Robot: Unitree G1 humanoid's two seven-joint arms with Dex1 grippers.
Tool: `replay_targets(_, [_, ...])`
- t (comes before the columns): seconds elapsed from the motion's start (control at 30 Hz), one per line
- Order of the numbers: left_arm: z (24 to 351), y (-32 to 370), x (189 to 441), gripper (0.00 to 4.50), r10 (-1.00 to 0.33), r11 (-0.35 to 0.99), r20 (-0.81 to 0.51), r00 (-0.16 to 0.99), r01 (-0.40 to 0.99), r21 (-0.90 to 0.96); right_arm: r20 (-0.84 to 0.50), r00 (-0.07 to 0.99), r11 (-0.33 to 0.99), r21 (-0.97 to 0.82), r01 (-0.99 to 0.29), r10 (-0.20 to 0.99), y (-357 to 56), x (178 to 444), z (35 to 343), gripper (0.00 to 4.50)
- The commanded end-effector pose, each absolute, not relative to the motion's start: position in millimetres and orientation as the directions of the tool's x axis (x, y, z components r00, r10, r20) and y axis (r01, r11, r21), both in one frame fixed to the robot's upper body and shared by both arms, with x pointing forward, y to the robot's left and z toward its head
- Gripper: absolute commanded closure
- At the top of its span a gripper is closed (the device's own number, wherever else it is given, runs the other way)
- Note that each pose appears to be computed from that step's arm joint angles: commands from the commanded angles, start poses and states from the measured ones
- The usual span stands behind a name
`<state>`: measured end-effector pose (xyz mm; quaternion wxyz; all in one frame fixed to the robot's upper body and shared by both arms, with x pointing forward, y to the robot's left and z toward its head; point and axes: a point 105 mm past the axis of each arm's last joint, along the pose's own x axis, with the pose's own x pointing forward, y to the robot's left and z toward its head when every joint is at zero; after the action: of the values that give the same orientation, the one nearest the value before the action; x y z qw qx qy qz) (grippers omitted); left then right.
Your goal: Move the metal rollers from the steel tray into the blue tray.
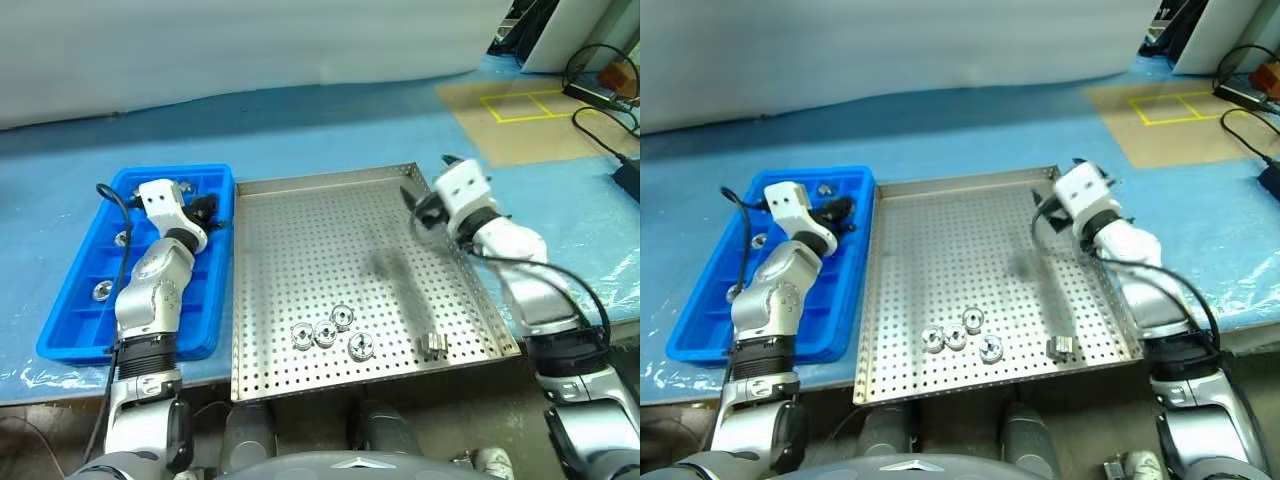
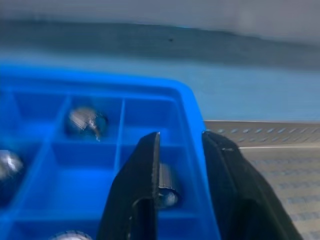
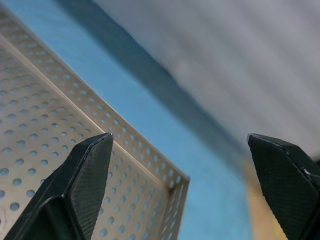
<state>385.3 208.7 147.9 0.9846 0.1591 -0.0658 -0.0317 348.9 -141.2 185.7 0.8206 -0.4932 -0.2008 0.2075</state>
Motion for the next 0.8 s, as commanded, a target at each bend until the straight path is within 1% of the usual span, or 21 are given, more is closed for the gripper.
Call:
replay_targets(0.03, [152, 143, 358, 3.12, -0.504, 0.483, 0.246, 0.828, 0.034, 0.875, 0.232, 0.713, 0.320, -0.947, 0.010, 0.662, -119, 333, 192, 0.00])
replay_targets(0.07, [155, 157, 365, 3.12, -0.425, 0.566, 0.283, 0.860, 0.008, 0.825, 0.245, 0.768, 0.437, -0.898, -0.050, 0.591, -128, 343, 193, 0.00])
replay_targets(0.1, [157, 172, 372, 3.12, -0.325, 0.665, 0.307, 0.895, -0.014, 0.747, 0.225, 0.835, 0.591, -0.794, -0.141, 0.502, -138, 355, 189, 0.00])
replay_targets(0.13, [157, 182, 376, 3.12, -0.262, 0.727, 0.313, 0.913, -0.027, 0.686, 0.187, 0.870, 0.688, -0.694, -0.213, 0.457, -142, 362, 182, 0.00])
replay_targets(0.17, [155, 198, 385, 3.12, -0.113, 0.892, 0.273, 0.955, -0.024, 0.452, 0.128, 0.912, 0.875, -0.360, -0.323, 0.390, -148, 371, 177, 0.00])
replay_targets(0.2, [152, 201, 388, 3.12, -0.060, 0.976, 0.226, 0.972, 0.009, 0.220, 0.064, 0.899, 0.901, -0.018, -0.433, 0.433, -139, 370, 171, 0.00])
replay_targets(0.23, [150, 194, 388, 3.12, -0.080, 0.997, 0.172, 0.982, 0.081, 0.002, 0.073, 0.822, 0.806, 0.165, -0.569, 0.565, -120, 358, 176, 0.00])
replay_targets(0.27, [153, 183, 385, 3.12, -0.141, 0.982, 0.163, 0.976, 0.160, -0.106, 0.081, 0.762, 0.741, 0.183, -0.646, 0.643, -111, 347, 182, 0.00])
replay_targets(0.3, [162, 176, 380, 3.12, -0.192, 0.975, 0.190, 0.963, 0.209, -0.075, 0.042, 0.746, 0.744, 0.056, -0.666, 0.664, -109, 343, 180, 0.00])
replay_targets(0.33, [166, 165, 373, 3.12, -0.262, 0.963, 0.204, 0.943, 0.241, 0.121, -0.012, 0.765, 0.721, -0.323, -0.613, 0.645, -111, 342, 175, 0.00])
replay_targets(0.37, [166, 154, 366, 3.12, -0.338, 0.908, 0.205, 0.919, 0.261, 0.328, -0.063, 0.743, 0.569, -0.601, -0.562, 0.667, -108, 335, 166, 0.00])
replay_targets(0.4, [158, 139, 355, 3.12, -0.454, 0.778, 0.172, 0.874, 0.295, 0.555, -0.153, 0.670, 0.397, -0.703, -0.590, 0.726, -102, 323, 151, 0.00])
replay_targets(0.43, [144, 128, 345, 3.12, -0.549, 0.666, 0.108, 0.829, 0.356, 0.655, -0.215, 0.619, 0.337, -0.682, -0.649, 0.756, -102, 315, 140, 0.00])
replay_targets(0.47, [135, 123, 337, 3.12, -0.601, 0.632, 0.059, 0.797, 0.429, 0.645, -0.250, 0.570, 0.354, -0.574, -0.738, 0.783, -102, 309, 136, 0.00])
replay_targets(0.5, [131, 122, 331, 3.12, -0.633, 0.639, 0.033, 0.774, 0.497, 0.587, -0.285, 0.497, 0.335, -0.464, -0.820, 0.820, -100, 299, 132, 0.00])
replay_targets(0.57, [132, 121, 323, 3.12, -0.681, 0.648, 0.014, 0.732, 0.593, 0.478, -0.340, 0.366, 0.273, -0.289, -0.917, 0.866, -98, 279, 129, 0.00])
replay_targets(0.6, [129, 119, 315, 3.12, -0.723, 0.614, -0.023, 0.691, 0.657, 0.437, -0.355, 0.306, 0.245, -0.208, -0.947, 0.884, -98, 271, 128, 0.00])
replay_targets(0.63, [126, 117, 307, 3.12, -0.759, 0.572, -0.062, 0.648, 0.710, 0.411, -0.368, 0.271, 0.226, -0.160, -0.961, 0.889, -99, 267, 127, 0.00])
replay_targets(0.7, [115, 117, 294, 3.12, -0.802, 0.490, -0.141, 0.581, 0.774, 0.402, -0.420, 0.231, 0.185, -0.147, -0.972, 0.878, -103, 264, 117, 0.00])
replay_targets(0.8, [112, 116, 288, 3.12, -0.817, 0.470, -0.163, 0.553, 0.803, 0.368, -0.436, 0.271, 0.199, -0.203, -0.959, 0.858, -102, 273, 109, 0.00])
